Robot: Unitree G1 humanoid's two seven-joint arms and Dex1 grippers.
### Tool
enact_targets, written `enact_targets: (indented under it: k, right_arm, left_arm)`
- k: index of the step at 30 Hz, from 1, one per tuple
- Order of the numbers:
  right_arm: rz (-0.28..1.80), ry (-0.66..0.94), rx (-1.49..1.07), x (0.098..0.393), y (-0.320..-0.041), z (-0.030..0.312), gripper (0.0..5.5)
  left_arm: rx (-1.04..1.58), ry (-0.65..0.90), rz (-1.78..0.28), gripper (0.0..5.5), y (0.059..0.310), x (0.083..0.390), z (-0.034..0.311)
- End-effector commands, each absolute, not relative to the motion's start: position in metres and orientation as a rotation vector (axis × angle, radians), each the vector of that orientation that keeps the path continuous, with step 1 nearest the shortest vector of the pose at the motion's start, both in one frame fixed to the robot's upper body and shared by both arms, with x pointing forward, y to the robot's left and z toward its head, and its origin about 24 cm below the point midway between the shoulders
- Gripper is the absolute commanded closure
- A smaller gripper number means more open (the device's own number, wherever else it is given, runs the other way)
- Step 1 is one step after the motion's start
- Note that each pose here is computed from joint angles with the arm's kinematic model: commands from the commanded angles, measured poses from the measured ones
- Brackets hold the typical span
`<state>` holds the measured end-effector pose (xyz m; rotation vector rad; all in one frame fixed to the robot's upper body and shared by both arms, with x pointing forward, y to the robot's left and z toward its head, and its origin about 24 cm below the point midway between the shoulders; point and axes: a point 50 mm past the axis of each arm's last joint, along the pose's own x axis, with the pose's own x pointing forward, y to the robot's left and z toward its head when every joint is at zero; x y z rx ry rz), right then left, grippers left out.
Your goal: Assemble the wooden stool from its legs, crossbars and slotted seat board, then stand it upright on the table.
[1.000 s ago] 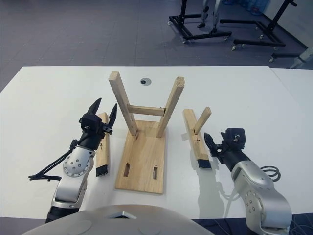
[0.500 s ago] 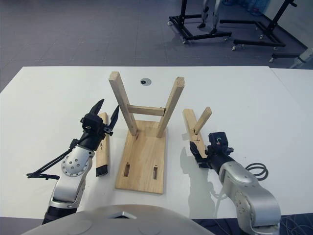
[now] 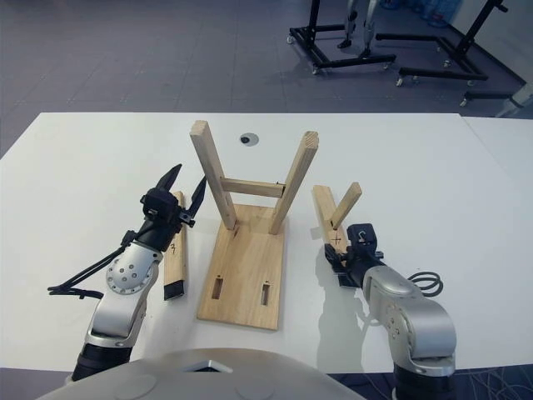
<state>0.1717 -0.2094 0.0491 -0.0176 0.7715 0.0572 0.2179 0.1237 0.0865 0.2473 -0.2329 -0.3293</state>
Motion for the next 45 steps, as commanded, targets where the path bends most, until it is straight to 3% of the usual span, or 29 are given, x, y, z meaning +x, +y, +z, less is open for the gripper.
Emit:
enact_targets:
  k: [1,4,9,11,16,20,24,29,36,45]
  right_arm:
    - [0.04,0.861,-0.041,0.163,-0.217,0.04,2.9]
    - [0.045,0.857,-0.045,0.165,-0.22,0.041,3.36]
    - [0.06,0.739,-0.026,0.175,-0.226,0.051,3.43]
    - [0.052,0.631,0.012,0.188,-0.23,0.06,3.43]
    - [0.16,0.172,0.304,0.233,-0.243,0.103,3.43]
    - [0.418,-0.145,0.524,0.246,-0.239,0.154,3.43]
    - [0.912,-0.332,0.697,0.22,-0.201,0.205,3.44]
    - [1.217,-0.285,0.624,0.185,-0.164,0.217,3.44]
    - [1.315,-0.116,0.506,0.189,-0.137,0.182,3.44]
    - [1.428,-0.021,0.397,0.191,-0.124,0.154,3.45]
  left_arm:
    - [0.231,-0.239,-0.321,2.85,0.122,0.217,0.087]
    - [0.23,-0.252,-0.296,2.85,0.124,0.217,0.089]
    - [0.109,-0.299,-0.289,2.85,0.126,0.217,0.1]
    - [0.029,-0.313,-0.295,2.85,0.13,0.216,0.106]
    - [-0.255,-0.341,-0.428,2.85,0.143,0.23,0.134]
    - [-0.426,-0.338,-0.635,2.85,0.148,0.232,0.152]
    - [-0.519,-0.348,-0.945,2.85,0.153,0.214,0.17]
    - [-0.597,-0.223,-1.163,2.85,0.154,0.206,0.176]
    - [-0.616,-0.025,-1.386,1.97,0.144,0.198,0.186]
    - [-0.634,0.02,-1.528,1.97,0.139,0.207,0.206]
